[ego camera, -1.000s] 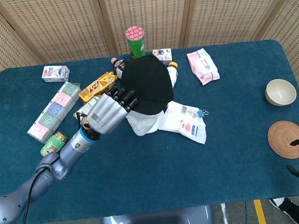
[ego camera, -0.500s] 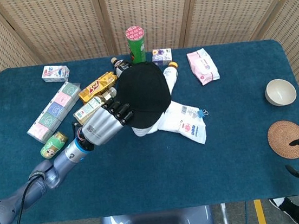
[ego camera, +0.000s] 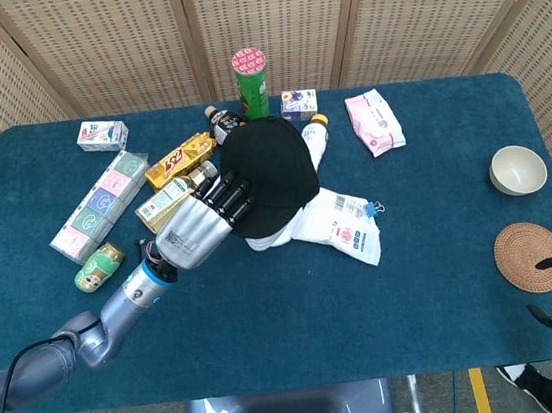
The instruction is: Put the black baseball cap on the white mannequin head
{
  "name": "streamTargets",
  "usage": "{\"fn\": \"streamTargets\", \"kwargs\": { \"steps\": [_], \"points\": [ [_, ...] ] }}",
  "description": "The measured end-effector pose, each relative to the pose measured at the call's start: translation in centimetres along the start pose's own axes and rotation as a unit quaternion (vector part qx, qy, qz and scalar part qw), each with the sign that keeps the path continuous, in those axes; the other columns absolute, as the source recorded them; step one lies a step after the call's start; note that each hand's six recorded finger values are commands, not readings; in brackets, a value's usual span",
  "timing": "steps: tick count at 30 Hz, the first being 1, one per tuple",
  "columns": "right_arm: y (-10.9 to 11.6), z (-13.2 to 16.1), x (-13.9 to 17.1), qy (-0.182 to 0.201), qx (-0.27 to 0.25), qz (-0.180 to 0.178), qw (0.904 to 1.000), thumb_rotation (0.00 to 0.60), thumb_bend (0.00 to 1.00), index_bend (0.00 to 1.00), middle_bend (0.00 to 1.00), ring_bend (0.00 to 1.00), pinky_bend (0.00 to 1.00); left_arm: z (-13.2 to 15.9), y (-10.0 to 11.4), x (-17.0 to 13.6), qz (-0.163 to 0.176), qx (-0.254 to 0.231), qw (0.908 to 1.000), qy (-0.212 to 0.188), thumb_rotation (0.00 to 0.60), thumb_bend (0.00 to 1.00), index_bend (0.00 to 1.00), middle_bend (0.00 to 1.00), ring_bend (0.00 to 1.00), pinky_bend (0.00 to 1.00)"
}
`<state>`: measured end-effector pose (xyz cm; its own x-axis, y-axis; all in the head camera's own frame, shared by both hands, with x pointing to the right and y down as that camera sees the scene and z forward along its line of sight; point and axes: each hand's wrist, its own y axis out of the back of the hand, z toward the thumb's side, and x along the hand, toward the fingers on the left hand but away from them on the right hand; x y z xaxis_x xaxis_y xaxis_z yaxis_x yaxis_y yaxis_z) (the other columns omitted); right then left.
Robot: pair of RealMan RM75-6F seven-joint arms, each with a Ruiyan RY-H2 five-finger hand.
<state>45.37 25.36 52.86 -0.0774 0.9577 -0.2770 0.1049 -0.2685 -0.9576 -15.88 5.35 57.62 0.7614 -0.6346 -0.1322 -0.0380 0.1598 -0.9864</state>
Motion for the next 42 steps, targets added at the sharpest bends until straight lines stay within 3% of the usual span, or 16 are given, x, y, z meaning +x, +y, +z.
{"fn": "streamTargets", "kwargs": {
  "steps": [4, 11, 18, 22, 26, 31, 37, 42],
  "points": [
    [0.0, 0.0, -0.1, 0.001, -0.002, 0.000, 1.0000, 0.600, 0.08, 0.38, 0.39, 0.47, 0.53, -0.3, 0.6, -0.3, -0.030, -0.003, 0.9994, 0.014, 0.600, 0.30, 0.14, 0.15, 0.08, 0.35],
    [-0.2, 0.2, -0.5, 0.007, -0.004, 0.005, 1.0000, 0.600, 0.08, 0.38, 0.39, 0.47, 0.53, -2.0, 2.2, -1.5, -0.074, -0.024, 0.9959, 0.046, 0.600, 0.30, 0.12, 0.13, 0.05, 0.32],
    [-0.2, 0.5, -1.3, 0.016, -0.001, 0.014, 0.9998, 0.600, 0.08, 0.38, 0.39, 0.47, 0.53, -4.8, 4.2, -5.7, -0.127, -0.046, 0.9855, 0.102, 0.600, 0.30, 0.13, 0.13, 0.05, 0.31],
    [-0.7, 0.8, -1.9, 0.020, 0.004, 0.025, 0.9995, 0.600, 0.08, 0.38, 0.39, 0.47, 0.53, -6.4, 4.7, -10.8, -0.175, -0.059, 0.9707, 0.154, 0.600, 0.30, 0.16, 0.13, 0.05, 0.31],
    [-1.1, 1.2, -2.4, 0.023, 0.016, 0.035, 0.9990, 0.600, 0.08, 0.38, 0.40, 0.47, 0.53, -7.3, 5.0, -15.9, -0.210, -0.066, 0.9530, 0.209, 0.600, 0.30, 0.31, 0.14, 0.07, 0.34],
    [-1.4, 1.8, -3.0, 0.026, 0.041, 0.039, 0.9981, 0.600, 0.08, 0.41, 0.42, 0.49, 0.53, -8.3, 6.1, -22.1, -0.234, -0.063, 0.9285, 0.281, 0.600, 0.30, 0.41, 0.22, 0.16, 0.38],
    [-1.7, 2.9, -3.5, 0.033, 0.058, 0.042, 0.9969, 0.600, 0.08, 0.42, 0.43, 0.50, 0.53, -8.3, 7.5, -28.6, -0.258, -0.058, 0.9001, 0.346, 0.600, 0.30, 0.44, 0.27, 0.21, 0.39],
    [-1.5, 3.4, -3.7, 0.036, 0.060, 0.039, 0.9968, 0.600, 0.08, 0.42, 0.43, 0.50, 0.53, -8.2, 8.0, -31.8, -0.267, -0.060, 0.8827, 0.382, 0.600, 0.30, 0.44, 0.27, 0.21, 0.39]
  ]
}}
